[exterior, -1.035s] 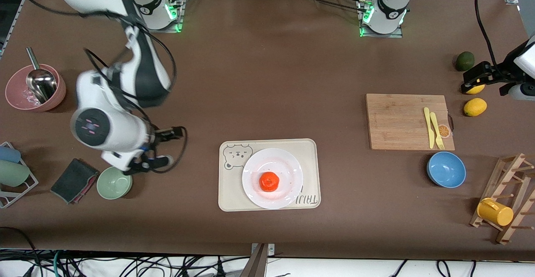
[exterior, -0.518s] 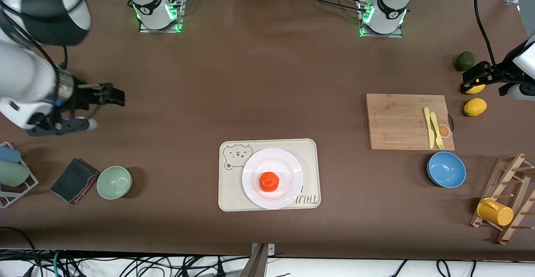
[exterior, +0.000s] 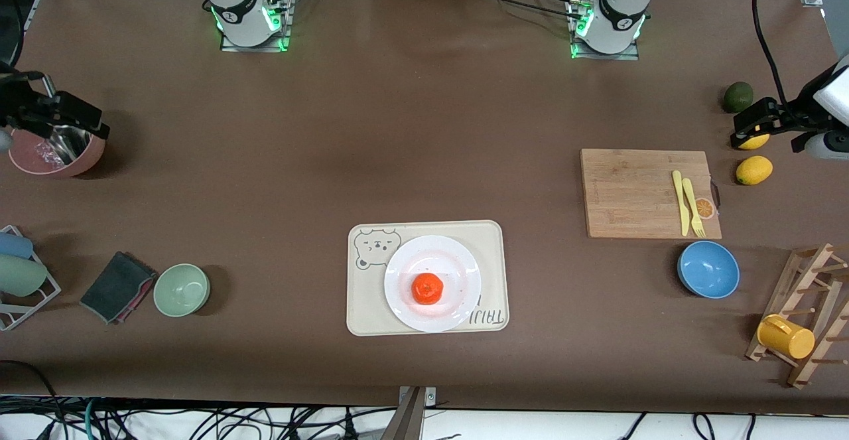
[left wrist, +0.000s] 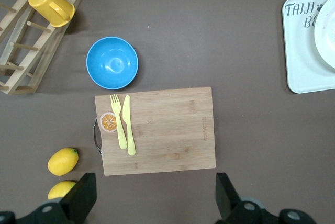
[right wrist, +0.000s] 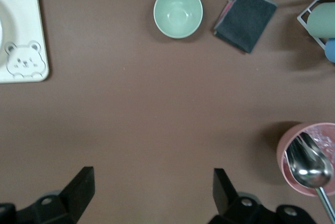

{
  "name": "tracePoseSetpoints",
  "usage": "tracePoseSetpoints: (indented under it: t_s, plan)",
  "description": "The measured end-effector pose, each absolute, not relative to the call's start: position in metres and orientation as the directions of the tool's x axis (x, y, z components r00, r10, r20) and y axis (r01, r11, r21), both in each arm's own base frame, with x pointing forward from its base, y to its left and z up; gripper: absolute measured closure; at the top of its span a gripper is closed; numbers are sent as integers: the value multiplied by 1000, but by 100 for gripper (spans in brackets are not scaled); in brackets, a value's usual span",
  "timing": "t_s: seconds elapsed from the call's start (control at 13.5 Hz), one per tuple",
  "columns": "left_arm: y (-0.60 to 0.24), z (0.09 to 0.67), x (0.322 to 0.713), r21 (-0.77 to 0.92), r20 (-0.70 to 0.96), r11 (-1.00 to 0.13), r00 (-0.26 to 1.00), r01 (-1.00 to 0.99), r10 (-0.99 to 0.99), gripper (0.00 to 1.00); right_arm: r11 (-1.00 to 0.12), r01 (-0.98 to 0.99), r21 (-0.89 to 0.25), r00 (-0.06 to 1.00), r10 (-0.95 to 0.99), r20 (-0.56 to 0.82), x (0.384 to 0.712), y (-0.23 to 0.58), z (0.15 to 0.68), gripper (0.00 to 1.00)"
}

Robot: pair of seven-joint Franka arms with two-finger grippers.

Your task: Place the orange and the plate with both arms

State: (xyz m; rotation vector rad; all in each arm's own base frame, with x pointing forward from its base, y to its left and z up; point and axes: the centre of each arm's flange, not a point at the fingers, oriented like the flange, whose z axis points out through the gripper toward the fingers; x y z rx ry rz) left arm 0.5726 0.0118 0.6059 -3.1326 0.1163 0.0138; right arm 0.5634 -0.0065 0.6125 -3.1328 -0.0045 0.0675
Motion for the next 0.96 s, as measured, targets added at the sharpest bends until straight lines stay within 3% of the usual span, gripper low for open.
tracePoseSetpoints:
  t_s: [0.96]
  plan:
    - [6, 612, 573, -8, 5, -996, 996, -84, -84, 0, -1000, 22, 17, 999, 22, -46, 554, 11, 602, 0]
